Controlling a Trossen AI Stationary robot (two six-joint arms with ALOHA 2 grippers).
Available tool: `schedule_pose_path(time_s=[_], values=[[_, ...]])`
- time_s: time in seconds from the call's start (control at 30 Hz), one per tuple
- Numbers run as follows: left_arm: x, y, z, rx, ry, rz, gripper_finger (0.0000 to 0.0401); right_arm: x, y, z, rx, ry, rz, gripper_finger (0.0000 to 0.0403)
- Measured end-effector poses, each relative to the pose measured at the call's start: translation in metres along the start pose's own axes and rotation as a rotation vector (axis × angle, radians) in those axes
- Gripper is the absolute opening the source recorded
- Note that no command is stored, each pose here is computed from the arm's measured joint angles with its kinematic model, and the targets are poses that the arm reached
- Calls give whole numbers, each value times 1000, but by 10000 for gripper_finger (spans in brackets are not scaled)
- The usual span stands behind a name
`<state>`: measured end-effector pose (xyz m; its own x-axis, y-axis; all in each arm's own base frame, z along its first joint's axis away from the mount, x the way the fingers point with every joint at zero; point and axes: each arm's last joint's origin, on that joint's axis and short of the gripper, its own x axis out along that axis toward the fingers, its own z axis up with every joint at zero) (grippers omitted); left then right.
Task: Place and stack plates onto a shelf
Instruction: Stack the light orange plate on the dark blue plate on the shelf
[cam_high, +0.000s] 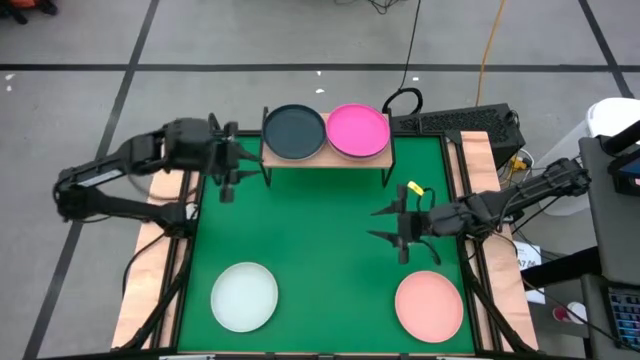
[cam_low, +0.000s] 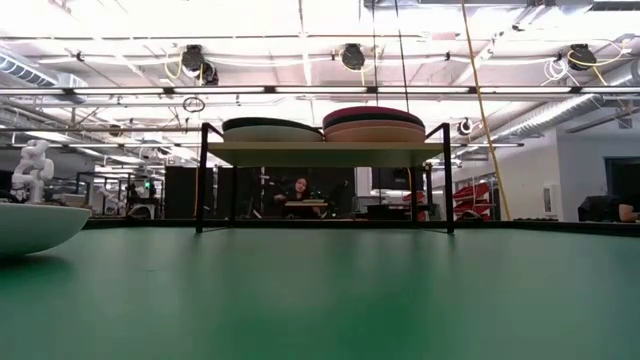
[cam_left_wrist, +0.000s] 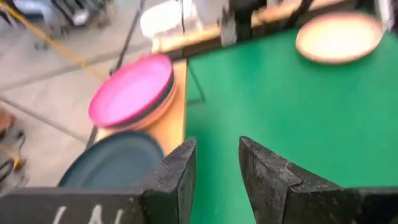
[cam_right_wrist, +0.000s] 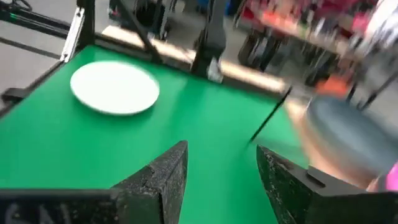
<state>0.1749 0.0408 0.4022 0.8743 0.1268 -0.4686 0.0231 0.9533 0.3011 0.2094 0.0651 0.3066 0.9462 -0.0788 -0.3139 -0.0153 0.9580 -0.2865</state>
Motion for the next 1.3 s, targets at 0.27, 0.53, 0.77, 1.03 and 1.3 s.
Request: schedule_pose_path(time_s=[0.27, 0.53, 0.77, 1.03, 1.3], values=[[8, -29, -44, -89, -266, 32, 127, -7, 5, -31, 283, 333, 230, 173], [8, -32, -52, -156, -436, 71, 127, -19, 9, -62, 493, 745, 201, 173], [6, -31, -49, -156, -472, 80, 127, -16, 18, -94, 607, 961, 179, 173], [6, -31, -49, -156, -471, 79, 127, -15, 28, -135, 731, 1128, 187, 173], [6, -31, -49, -157, -469, 79, 127, -16, 31, -147, 787, 1167, 171, 173]])
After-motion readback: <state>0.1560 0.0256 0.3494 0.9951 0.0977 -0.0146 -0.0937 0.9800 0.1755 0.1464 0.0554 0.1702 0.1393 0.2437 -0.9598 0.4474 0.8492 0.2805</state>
